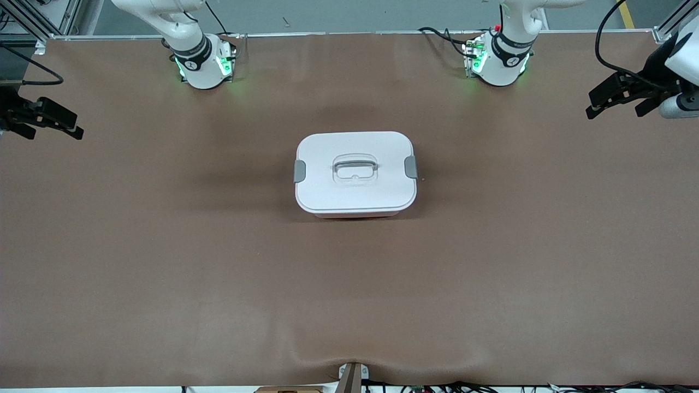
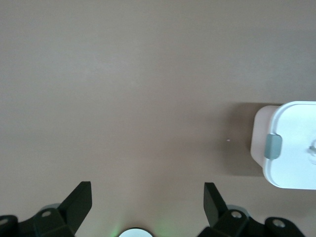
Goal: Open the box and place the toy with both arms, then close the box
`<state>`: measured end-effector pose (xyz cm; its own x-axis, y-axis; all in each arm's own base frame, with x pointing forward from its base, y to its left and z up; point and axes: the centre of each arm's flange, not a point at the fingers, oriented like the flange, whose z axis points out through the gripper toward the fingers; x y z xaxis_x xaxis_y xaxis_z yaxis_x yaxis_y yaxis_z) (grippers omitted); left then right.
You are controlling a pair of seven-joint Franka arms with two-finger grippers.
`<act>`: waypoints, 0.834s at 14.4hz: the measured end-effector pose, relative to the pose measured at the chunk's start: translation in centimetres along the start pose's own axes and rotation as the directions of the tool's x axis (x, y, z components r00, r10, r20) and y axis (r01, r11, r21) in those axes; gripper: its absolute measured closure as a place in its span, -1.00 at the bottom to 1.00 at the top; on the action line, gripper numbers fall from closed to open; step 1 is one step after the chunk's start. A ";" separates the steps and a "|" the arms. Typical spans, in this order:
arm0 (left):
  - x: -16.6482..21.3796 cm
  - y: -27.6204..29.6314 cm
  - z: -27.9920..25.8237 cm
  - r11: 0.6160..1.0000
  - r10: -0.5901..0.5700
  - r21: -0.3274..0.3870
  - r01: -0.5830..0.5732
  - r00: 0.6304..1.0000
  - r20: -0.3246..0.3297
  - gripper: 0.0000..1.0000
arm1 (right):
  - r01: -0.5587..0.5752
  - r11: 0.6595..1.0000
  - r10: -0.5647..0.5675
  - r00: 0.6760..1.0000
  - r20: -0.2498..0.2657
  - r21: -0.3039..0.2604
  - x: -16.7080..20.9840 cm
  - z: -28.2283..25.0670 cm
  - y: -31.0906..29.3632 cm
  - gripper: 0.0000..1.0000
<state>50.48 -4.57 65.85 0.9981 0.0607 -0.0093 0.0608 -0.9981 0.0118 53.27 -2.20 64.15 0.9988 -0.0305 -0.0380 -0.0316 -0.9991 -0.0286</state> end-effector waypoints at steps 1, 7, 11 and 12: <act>0.0 -0.2 0.0 1.000 -0.015 0.014 0.015 1.000 -0.002 -1.00 | 0.000 1.000 0.000 1.000 0.000 0.000 0.0 0.0 0.0 -1.00; 0.0 -0.2 0.0 0.999 -0.031 0.032 0.031 0.999 -0.006 -1.00 | 0.000 1.000 0.000 1.000 0.000 0.000 0.0 0.0 0.0 -1.00; 0.0 -0.2 0.0 0.999 -0.030 0.032 0.030 1.000 -0.006 -1.00 | 0.000 1.000 0.000 1.000 0.000 0.000 0.0 0.0 0.0 -1.00; 0.0 -0.1 0.0 0.999 -0.029 0.032 0.030 1.000 -0.005 -1.00 | 0.000 1.000 0.000 1.000 0.000 0.000 0.0 0.0 0.0 -1.00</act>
<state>50.50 -4.46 65.84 0.9959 0.0902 -0.0042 0.0901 -0.9957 -0.0205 53.27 -2.21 64.15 0.9988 -0.0305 -0.0380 -0.0316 -0.9991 -0.0286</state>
